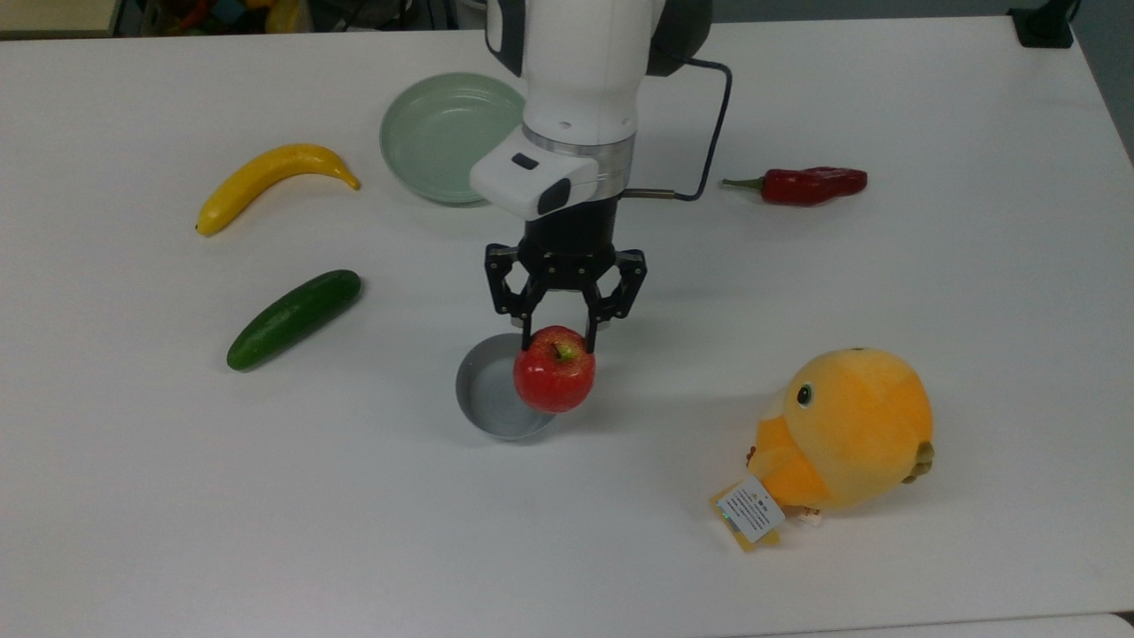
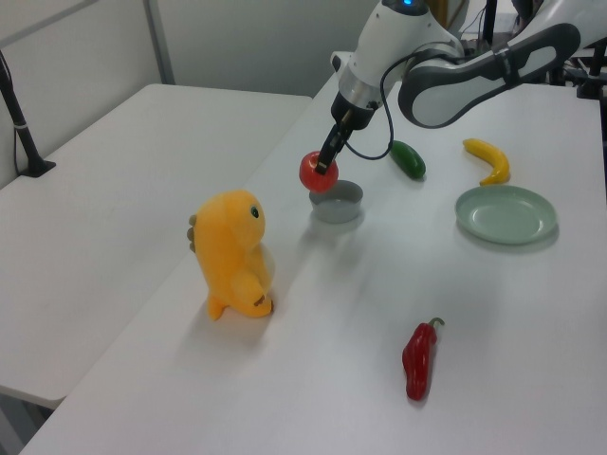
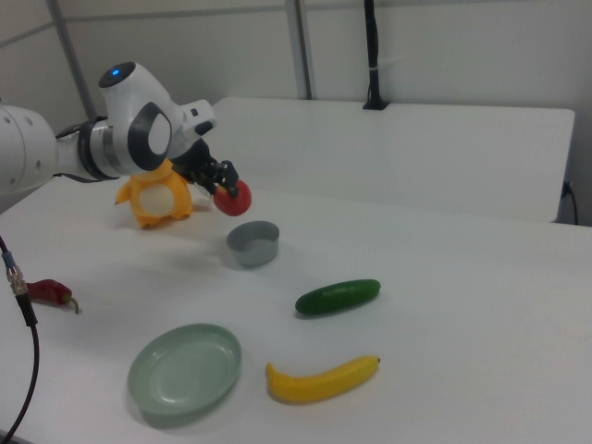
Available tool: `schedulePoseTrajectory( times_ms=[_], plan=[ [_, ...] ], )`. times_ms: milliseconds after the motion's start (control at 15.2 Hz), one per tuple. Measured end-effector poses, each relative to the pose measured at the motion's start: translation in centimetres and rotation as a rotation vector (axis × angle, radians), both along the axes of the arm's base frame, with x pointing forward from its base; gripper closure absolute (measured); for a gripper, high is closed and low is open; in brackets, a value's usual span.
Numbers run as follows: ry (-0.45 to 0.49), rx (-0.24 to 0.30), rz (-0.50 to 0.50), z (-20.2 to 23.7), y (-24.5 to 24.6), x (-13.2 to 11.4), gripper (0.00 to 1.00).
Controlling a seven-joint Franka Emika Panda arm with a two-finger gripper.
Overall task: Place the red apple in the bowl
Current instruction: 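Carry the red apple over the small grey bowl and lower it in, then open the gripper to release the apple into the bowl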
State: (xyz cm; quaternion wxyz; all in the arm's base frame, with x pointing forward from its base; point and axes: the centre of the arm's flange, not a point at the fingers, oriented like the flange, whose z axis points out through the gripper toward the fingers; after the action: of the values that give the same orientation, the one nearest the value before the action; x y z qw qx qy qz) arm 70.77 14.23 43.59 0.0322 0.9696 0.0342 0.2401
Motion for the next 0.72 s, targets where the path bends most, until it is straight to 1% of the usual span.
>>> schedulePoseTrajectory(
  times_ms=[197, 526, 591, 657, 723],
  plan=[
    [0.004, -0.003, -0.020, -0.3, -1.4, 0.2, 0.41],
    [0.038, -0.010, -0.021, -2.2, -1.6, -0.1, 0.42],
    [0.048, -0.012, -0.021, -2.7, -1.6, -0.3, 0.50],
    [0.063, -0.014, -0.022, -3.5, -1.6, -0.5, 0.56],
    [0.072, -0.016, -0.022, -4.0, -1.7, -0.7, 0.52]
  ],
)
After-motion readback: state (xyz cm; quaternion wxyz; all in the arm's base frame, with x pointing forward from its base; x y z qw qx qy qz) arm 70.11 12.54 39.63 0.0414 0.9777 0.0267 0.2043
